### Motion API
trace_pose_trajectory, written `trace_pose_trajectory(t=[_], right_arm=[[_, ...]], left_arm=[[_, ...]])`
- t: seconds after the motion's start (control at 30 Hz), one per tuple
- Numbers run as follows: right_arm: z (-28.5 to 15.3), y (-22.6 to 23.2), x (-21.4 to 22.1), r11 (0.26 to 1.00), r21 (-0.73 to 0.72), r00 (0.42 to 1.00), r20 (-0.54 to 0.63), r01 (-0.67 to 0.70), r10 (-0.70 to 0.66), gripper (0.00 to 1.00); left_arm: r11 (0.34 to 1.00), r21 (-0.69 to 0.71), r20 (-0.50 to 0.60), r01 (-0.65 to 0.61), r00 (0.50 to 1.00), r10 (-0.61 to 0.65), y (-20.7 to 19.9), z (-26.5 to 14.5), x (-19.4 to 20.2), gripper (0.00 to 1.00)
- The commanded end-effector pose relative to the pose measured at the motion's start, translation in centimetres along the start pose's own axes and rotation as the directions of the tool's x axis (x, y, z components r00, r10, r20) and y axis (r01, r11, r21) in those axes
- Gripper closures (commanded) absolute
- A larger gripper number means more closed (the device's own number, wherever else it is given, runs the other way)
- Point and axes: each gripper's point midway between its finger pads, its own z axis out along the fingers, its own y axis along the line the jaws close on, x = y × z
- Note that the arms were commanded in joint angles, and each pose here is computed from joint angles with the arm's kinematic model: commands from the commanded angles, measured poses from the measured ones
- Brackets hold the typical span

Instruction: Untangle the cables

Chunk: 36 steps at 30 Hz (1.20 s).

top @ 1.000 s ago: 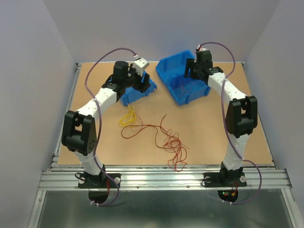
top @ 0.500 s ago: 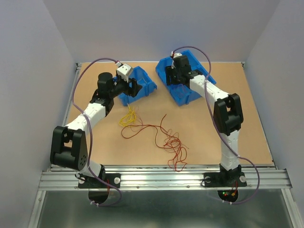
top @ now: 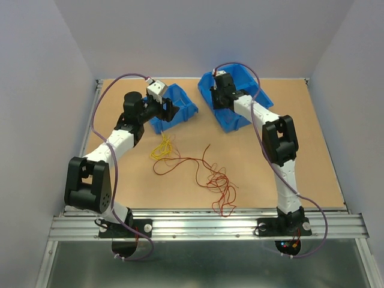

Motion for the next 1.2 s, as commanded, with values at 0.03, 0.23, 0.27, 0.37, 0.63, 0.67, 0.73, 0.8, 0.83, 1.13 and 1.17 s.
trace_pose_trajectory(t=[0.03, 0.23, 0.27, 0.37, 0.63, 0.67, 0.73, 0.8, 0.83, 1.13, 1.17], right_arm=[[-0.7, -0.3, -2.9, 1.0, 0.014, 0.997, 0.071, 0.005, -0.006, 0.82], [-0.6, -0.1, -2.1, 1.0, 0.0, 0.999, 0.053, 0.013, -0.013, 0.89], [-0.6, -0.1, -2.1, 1.0, -0.001, 0.999, 0.052, 0.011, -0.011, 0.93], [-0.9, -0.1, -2.0, 1.0, -0.001, 0.999, 0.051, 0.006, -0.006, 0.99], [-3.6, -1.8, -3.2, 0.998, 0.06, 0.996, 0.088, -0.034, 0.029, 0.99], [-3.7, -2.6, -2.7, 0.996, 0.069, 0.996, 0.079, -0.051, 0.045, 1.0], [-4.5, -3.5, -3.2, 0.994, 0.074, 0.993, 0.091, -0.085, 0.078, 1.0], [-5.1, -4.6, -3.1, 0.99, 0.069, 0.988, 0.101, -0.125, 0.118, 1.0], [-5.3, -4.9, -3.0, 0.989, 0.067, 0.986, 0.106, -0.135, 0.127, 1.0], [-7.9, -5.8, -3.6, 0.984, 0.009, 0.967, 0.188, -0.176, 0.171, 0.97], [-7.9, -4.9, -3.6, 0.988, -0.043, 0.972, 0.178, -0.15, 0.155, 0.92]], left_arm=[[1.0, 0.012, 0.043, -0.015, 0.999, 0.015, 0.0, 0.2, -1.1, 0.25], [1.0, 0.017, 0.036, -0.012, 0.999, 0.011, 0.0, 0.4, -0.9, 0.25], [1.0, 0.015, 0.039, -0.015, 0.999, 0.014, 0.0, 0.4, -1.0, 0.25], [1.0, 0.015, 0.037, -0.015, 0.999, 0.015, 0.0, 0.3, -1.0, 0.25], [1.0, 0.017, 0.039, -0.016, 0.999, 0.016, -0.1, 0.2, -1.0, 0.26], [1.0, 0.016, 0.044, -0.019, 0.999, 0.019, -0.1, 0.2, -1.2, 0.26], [1.0, 0.018, 0.044, -0.019, 0.999, 0.019, -0.2, 0.1, -1.2, 0.26], [1.0, 0.016, 0.046, -0.02, 0.999, 0.019, -0.2, 0.0, -1.3, 0.26], [1.0, 0.016, 0.043, -0.02, 0.999, 0.019, -0.2, 0.0, -1.2, 0.26], [0.999, 0.02, 0.051, -0.025, 0.998, 0.024, -0.4, -0.3, -1.5, 0.26], [0.999, 0.022, 0.052, -0.026, 0.998, 0.025, -0.5, -0.3, -1.6, 0.26]])
